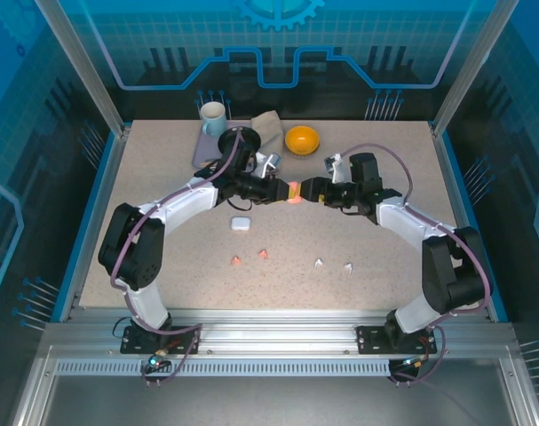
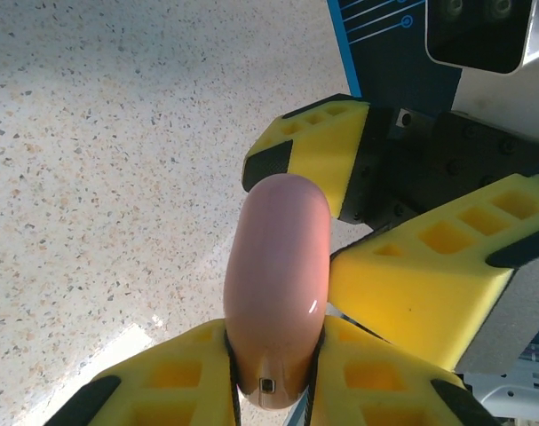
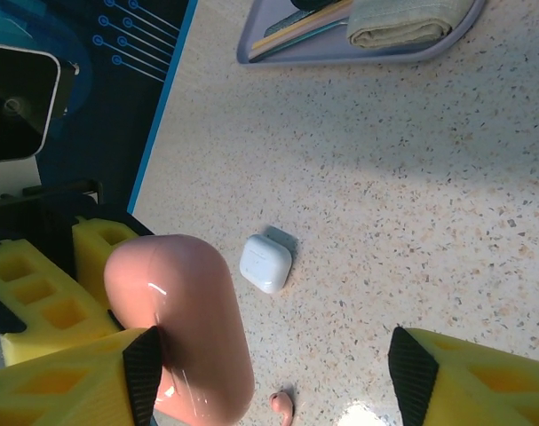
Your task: Insert wireless bluetooth earbuds into charging case
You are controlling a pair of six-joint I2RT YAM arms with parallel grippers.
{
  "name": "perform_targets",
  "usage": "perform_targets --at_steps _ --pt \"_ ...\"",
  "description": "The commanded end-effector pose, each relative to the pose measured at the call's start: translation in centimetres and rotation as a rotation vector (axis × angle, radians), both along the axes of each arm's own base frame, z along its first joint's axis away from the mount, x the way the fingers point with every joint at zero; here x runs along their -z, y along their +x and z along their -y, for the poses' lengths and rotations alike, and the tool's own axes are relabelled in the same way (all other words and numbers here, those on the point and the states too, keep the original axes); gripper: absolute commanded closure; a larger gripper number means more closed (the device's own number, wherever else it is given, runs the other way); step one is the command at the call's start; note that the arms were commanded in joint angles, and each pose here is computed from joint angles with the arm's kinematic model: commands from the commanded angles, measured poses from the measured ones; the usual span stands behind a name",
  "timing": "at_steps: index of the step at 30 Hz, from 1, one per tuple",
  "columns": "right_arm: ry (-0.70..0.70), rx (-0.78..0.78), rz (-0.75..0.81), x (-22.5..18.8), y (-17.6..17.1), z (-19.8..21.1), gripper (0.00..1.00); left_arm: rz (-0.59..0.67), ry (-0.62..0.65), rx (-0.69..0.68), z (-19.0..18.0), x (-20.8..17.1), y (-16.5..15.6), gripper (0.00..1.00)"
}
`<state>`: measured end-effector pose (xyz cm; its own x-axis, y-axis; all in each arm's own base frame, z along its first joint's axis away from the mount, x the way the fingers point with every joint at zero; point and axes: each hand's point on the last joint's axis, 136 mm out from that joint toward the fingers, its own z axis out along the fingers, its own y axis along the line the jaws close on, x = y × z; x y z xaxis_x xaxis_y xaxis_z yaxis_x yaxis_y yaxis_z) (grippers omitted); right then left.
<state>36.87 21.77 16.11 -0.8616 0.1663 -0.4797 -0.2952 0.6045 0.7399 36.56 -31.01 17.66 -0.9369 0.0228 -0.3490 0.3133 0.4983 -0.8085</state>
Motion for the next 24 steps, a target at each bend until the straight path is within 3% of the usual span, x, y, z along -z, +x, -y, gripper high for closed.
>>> perform_targets --at_steps 1,10,16,24 --pt "-0.023 0.021 -0.033 2.1 0.0 0.8 0.32 0.084 -0.054 0.034 0.1 -3.9 -0.2 1.0" --pt "-0.036 0.172 -0.178 6.3 0.1 5.0 0.4 0.115 -0.069 0.037 -0.1 -5.3 -0.7 1.0" --pt "0.054 0.135 -0.093 2.3 -1.2 4.4 0.41 0.11 -0.074 0.044 0.0 -5.1 -0.8 1.0" --pt "0.169 -0.009 0.014 -1.8 -2.4 2.5 0.5 0.101 -0.087 0.07 0.3 -4.9 -1.0 1.0"
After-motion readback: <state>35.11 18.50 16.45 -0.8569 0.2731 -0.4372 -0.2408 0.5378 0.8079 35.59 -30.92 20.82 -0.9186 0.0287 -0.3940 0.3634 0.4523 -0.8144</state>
